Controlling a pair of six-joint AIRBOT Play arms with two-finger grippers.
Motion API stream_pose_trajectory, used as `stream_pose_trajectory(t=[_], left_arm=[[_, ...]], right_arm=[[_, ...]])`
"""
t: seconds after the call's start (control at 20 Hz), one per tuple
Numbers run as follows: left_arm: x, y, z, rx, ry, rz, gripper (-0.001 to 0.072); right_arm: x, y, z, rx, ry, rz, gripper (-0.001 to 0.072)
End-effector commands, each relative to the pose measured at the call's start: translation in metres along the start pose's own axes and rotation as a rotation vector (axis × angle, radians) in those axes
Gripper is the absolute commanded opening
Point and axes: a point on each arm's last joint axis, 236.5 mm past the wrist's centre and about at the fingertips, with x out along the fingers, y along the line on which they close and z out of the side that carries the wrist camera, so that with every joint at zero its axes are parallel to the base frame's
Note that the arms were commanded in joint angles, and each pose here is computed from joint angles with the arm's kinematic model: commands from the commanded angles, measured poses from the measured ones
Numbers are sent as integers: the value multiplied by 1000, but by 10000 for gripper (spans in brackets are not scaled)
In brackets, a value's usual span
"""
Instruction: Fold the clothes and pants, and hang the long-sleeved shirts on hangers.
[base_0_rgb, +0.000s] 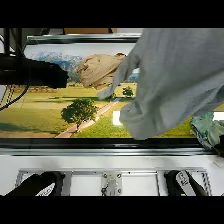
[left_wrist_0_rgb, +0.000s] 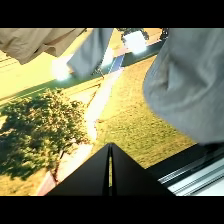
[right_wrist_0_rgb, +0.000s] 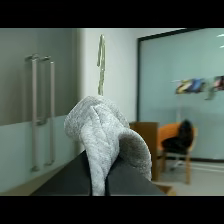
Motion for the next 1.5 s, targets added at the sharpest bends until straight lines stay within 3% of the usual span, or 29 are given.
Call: stream_pose_trajectory(t=[0.0, 0.35, 0.55, 1.45], left_arm=[[22, 4, 7, 17, 11, 2, 16], [45, 7, 5, 33, 52, 4, 16], [46, 8, 5, 32, 56, 4, 16], [46, 7, 7, 32, 48, 4, 16]], right_arm=[[-20, -49, 61, -166, -59, -232, 13], [-89, -111, 172, -428, -187, -682, 13], [-130, -136, 203, -480, -239, -871, 13], [-148, -161, 221, -532, -231, -950, 13]])
